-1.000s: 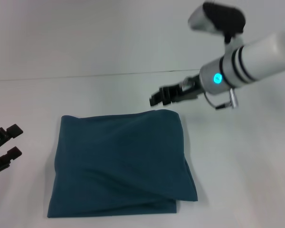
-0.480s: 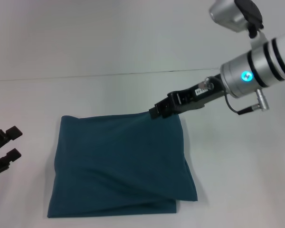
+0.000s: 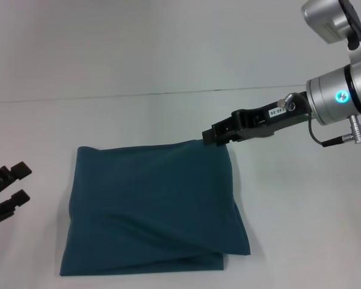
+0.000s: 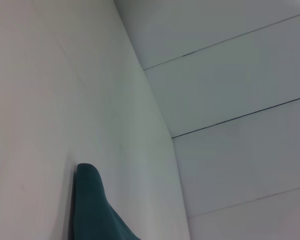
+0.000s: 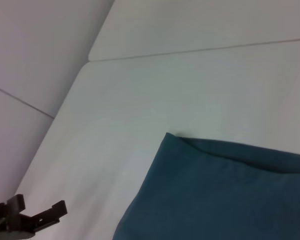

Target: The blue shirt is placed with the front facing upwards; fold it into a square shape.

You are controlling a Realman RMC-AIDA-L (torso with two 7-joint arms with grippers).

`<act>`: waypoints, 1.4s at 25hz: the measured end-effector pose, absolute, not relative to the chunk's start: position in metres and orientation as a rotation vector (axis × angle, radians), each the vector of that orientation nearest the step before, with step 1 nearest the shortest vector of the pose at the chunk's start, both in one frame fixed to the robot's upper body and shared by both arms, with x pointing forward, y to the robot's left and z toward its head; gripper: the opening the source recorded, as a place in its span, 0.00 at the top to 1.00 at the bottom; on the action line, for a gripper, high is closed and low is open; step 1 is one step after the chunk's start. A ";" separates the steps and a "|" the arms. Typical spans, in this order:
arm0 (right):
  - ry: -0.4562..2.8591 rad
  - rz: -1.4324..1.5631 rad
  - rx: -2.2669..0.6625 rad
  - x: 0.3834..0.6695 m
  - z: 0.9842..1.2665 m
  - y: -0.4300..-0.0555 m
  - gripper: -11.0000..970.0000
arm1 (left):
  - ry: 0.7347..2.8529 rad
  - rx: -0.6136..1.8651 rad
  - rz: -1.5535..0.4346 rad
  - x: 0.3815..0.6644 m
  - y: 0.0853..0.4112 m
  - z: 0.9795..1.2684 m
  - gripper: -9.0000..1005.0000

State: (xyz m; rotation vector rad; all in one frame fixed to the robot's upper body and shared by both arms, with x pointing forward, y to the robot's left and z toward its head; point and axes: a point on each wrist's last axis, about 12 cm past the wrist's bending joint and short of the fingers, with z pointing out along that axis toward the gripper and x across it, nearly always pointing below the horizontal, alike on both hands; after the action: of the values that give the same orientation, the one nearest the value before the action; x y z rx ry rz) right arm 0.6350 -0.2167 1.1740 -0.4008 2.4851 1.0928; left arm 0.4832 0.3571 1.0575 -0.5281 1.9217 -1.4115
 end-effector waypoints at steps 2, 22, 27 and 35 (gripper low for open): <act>2.433 1.104 -0.471 0.634 1.175 -0.216 0.57 | 1.932 -0.454 -1.412 0.483 0.354 1.060 0.07; 1.886 1.203 -1.039 0.549 1.089 -0.217 0.19 | 1.945 0.588 -1.198 0.450 0.355 1.092 0.07; 1.882 1.261 -1.040 0.534 1.073 -0.216 0.07 | 1.885 0.747 -1.184 0.434 0.341 1.079 0.07; 1.891 1.330 -1.048 0.521 1.058 -0.207 0.05 | 1.735 0.886 -1.169 0.430 0.313 1.061 0.07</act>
State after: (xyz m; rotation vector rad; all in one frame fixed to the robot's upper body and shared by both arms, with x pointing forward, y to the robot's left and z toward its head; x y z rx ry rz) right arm 0.5208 -0.2074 1.0579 -1.0481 1.8912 1.3300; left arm 0.4301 0.3131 1.0612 0.8863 1.7351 -1.1691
